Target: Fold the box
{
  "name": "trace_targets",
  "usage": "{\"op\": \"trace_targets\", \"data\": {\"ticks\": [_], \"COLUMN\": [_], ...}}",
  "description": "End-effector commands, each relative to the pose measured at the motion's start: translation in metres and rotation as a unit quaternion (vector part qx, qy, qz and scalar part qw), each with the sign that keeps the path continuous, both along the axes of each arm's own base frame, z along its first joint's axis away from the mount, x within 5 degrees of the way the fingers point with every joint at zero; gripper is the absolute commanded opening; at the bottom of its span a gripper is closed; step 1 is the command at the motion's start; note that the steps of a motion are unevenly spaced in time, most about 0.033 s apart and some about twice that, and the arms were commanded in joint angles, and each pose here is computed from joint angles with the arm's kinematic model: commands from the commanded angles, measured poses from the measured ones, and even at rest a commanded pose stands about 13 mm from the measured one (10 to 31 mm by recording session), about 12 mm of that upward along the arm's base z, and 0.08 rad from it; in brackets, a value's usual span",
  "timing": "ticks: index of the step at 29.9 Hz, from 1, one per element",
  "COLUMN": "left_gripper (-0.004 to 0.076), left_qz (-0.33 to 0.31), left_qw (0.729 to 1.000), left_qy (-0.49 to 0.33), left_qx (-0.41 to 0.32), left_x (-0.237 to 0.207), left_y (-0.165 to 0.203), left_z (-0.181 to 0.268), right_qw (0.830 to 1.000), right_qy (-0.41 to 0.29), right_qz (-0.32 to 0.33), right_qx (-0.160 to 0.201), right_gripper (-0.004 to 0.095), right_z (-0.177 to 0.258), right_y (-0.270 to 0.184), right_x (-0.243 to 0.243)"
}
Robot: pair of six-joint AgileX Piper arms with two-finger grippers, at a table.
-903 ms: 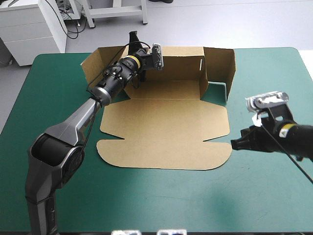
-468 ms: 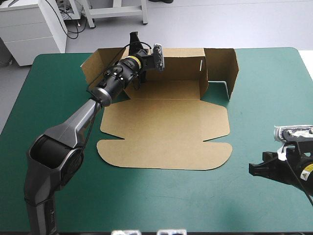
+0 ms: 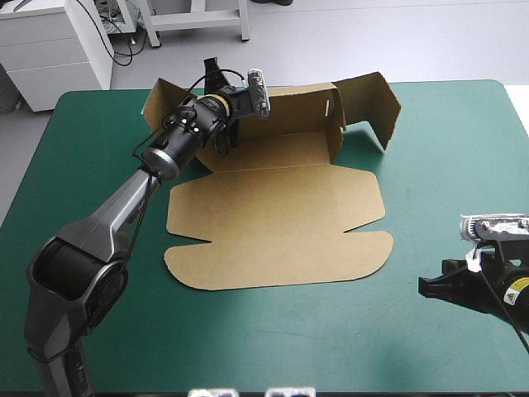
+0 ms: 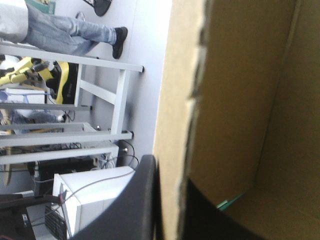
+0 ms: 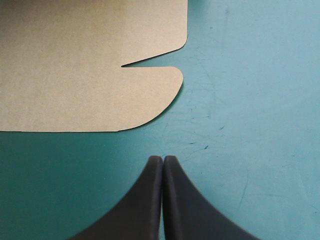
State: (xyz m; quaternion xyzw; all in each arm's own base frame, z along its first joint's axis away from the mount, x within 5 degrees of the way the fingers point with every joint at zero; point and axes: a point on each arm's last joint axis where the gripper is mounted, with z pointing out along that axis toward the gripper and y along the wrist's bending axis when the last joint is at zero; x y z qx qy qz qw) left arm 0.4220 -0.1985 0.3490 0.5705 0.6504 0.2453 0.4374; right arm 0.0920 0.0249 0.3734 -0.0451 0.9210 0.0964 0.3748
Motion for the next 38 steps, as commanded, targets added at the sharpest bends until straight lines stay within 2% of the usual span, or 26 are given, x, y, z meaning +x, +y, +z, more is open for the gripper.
{"op": "trace_targets", "data": {"ticks": [1, 13, 24, 30, 38], "left_gripper": [-0.0008, -0.0008, -0.0008, -0.0008, -0.0008], "left_qz": [0.014, 0.007, -0.037, -0.036, -0.030], "left_qw": [0.998, 1.000, 0.996, 0.996, 0.993], "left_qy": [-0.027, 0.026, 0.049, 0.061, 0.108], "left_qx": [-0.048, -0.001, -0.065, -0.056, -0.025], "left_x": [-0.030, -0.119, -0.194, -0.189, -0.145], "left_y": [0.008, 0.019, 0.050, 0.046, 0.013], "left_z": [0.052, 0.111, 0.168, 0.164, 0.121], "right_qw": [0.999, 0.998, 0.996, 0.996, 0.996], "right_qy": [-0.044, -0.067, -0.086, -0.088, -0.087], "right_qz": [-0.001, 0.007, 0.010, 0.005, 0.007], "right_qx": [0.003, -0.004, -0.005, 0.006, 0.016], "right_gripper": [-0.0014, -0.0014, -0.0014, -0.0014, -0.0014], "right_z": [0.011, 0.013, 0.016, 0.017, 0.017], "right_y": [0.000, 0.000, 0.000, 0.001, 0.002], "right_x": [0.003, 0.006, 0.008, 0.008, 0.008]}}
